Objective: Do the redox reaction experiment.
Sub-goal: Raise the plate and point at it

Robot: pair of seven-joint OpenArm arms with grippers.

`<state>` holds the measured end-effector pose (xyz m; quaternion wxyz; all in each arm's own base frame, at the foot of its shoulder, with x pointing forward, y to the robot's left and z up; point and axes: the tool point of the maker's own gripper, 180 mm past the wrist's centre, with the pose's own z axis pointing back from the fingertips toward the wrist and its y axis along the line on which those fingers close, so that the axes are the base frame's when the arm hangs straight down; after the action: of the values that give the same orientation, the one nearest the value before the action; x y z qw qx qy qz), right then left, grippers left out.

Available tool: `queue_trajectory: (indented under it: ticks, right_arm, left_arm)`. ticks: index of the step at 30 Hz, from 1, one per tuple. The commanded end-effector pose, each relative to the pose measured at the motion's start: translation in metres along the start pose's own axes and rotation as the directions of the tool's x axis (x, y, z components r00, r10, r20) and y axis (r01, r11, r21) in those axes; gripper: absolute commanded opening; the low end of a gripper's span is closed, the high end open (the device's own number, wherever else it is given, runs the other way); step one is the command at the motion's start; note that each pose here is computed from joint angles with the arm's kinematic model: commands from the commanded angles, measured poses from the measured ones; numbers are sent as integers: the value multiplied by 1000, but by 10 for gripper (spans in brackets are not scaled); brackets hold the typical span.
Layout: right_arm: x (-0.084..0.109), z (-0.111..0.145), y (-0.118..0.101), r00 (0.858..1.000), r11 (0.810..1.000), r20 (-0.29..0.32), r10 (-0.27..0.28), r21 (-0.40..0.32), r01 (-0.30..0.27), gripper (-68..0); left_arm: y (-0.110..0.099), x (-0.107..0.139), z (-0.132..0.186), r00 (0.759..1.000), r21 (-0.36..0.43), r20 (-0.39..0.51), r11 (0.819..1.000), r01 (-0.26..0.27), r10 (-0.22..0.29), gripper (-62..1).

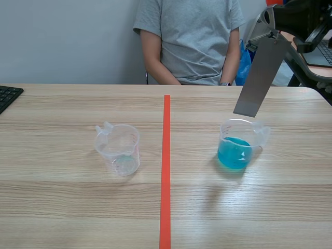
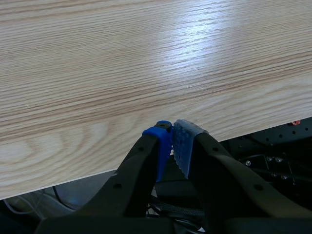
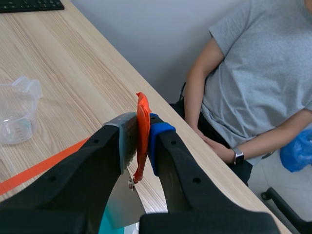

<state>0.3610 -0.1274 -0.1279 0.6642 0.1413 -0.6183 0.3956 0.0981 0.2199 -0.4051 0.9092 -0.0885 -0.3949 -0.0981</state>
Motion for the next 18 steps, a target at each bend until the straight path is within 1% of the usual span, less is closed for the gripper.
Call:
queue_trajectory:
  ticks: [1,4,10,18]
  right_arm:
    - [19,5,-6,999,999,42,33,-7,-32,-662]
    - [26,8,-7,998,1000,52,30,-9,-30,-662]
    - [34,10,-6,997,999,63,53,-12,-52,-662]
    - [39,10,-3,996,1000,89,27,2,-27,-662]
  left_arm:
    - [2,7,0,1000,2,24,1000,3,-3,-558]
    - [2,7,0,1000,2,24,1000,3,-3,-558]
    - [2,7,0,1000,2,24,1000,3,-3,-558]
    - [2,7,0,1000,2,24,1000,3,-3,-558]
